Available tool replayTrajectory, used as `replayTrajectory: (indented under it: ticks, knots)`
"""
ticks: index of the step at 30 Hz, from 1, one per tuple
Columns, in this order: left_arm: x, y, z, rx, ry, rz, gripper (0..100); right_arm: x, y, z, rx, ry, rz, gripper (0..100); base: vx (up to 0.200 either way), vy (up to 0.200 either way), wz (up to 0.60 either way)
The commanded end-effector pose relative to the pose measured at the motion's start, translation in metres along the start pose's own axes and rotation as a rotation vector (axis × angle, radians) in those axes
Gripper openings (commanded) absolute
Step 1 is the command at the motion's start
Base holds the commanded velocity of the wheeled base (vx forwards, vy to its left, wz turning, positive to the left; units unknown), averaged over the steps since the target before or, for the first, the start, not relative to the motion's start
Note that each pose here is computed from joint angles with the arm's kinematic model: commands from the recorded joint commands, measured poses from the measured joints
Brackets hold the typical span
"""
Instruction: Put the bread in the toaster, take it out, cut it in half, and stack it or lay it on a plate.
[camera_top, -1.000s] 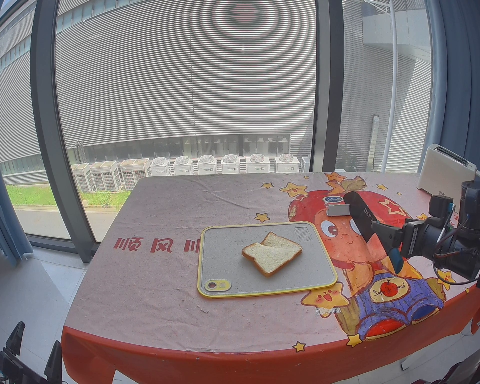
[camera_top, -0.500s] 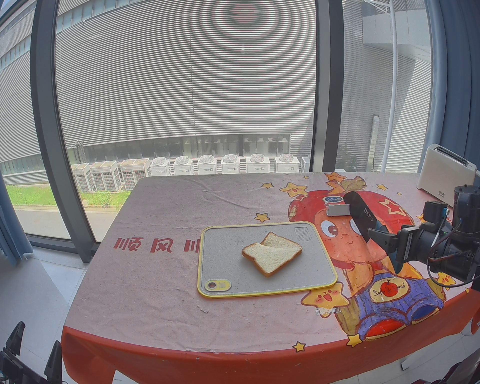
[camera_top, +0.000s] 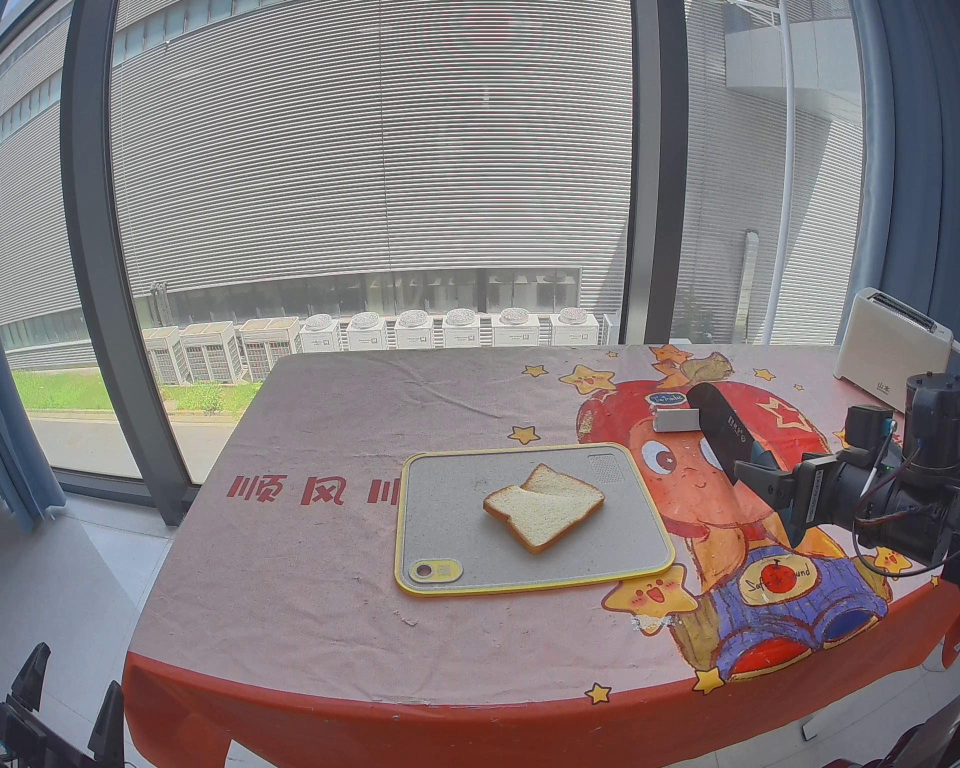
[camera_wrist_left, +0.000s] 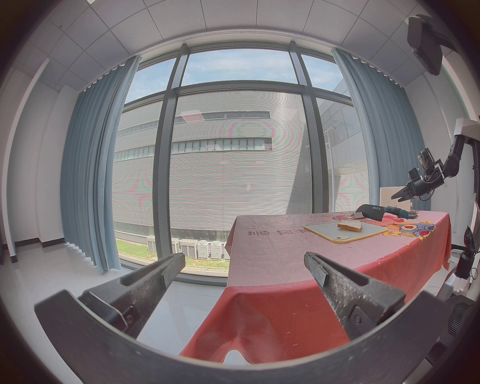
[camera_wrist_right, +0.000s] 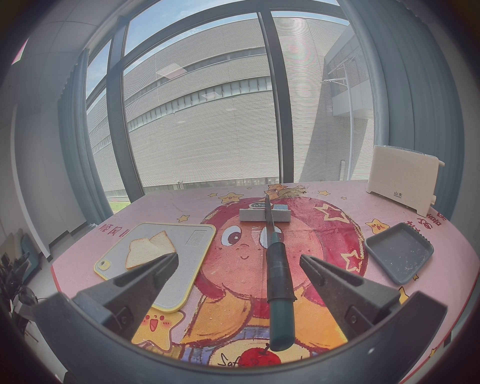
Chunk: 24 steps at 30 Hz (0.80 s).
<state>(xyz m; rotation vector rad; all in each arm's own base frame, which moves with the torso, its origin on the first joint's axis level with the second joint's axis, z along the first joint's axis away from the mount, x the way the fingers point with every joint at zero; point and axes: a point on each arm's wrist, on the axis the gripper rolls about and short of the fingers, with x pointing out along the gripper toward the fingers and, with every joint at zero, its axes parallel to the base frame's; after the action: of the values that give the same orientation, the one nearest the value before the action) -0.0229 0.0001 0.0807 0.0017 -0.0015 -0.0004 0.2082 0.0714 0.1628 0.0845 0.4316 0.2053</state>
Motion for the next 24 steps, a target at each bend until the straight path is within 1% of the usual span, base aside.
replayTrajectory:
  ticks: [1,11,17,24]
  knots:
    - [0.0012,0.0,-0.0045,0.0,0.017,0.0,100,0.0044,0.0001,-0.0024,-0.001,0.016,-0.003,100,0.0,0.0,0.0]
    - [0.0012,0.0,-0.0045,0.0,0.017,0.0,100,0.0053,0.0001,-0.005,-0.003,0.029,-0.002,100,0.0,0.0,0.0]
    - [0.0012,0.0,-0.0045,0.0,0.017,0.0,100,0.0117,-0.0011,-0.0091,-0.005,0.055,-0.011,100,0.0,0.0,0.0]
    - [0.0012,0.0,-0.0045,0.0,0.017,0.0,100,0.0124,-0.0014,-0.0095,-0.004,0.058,-0.013,100,0.0,0.0,0.0]
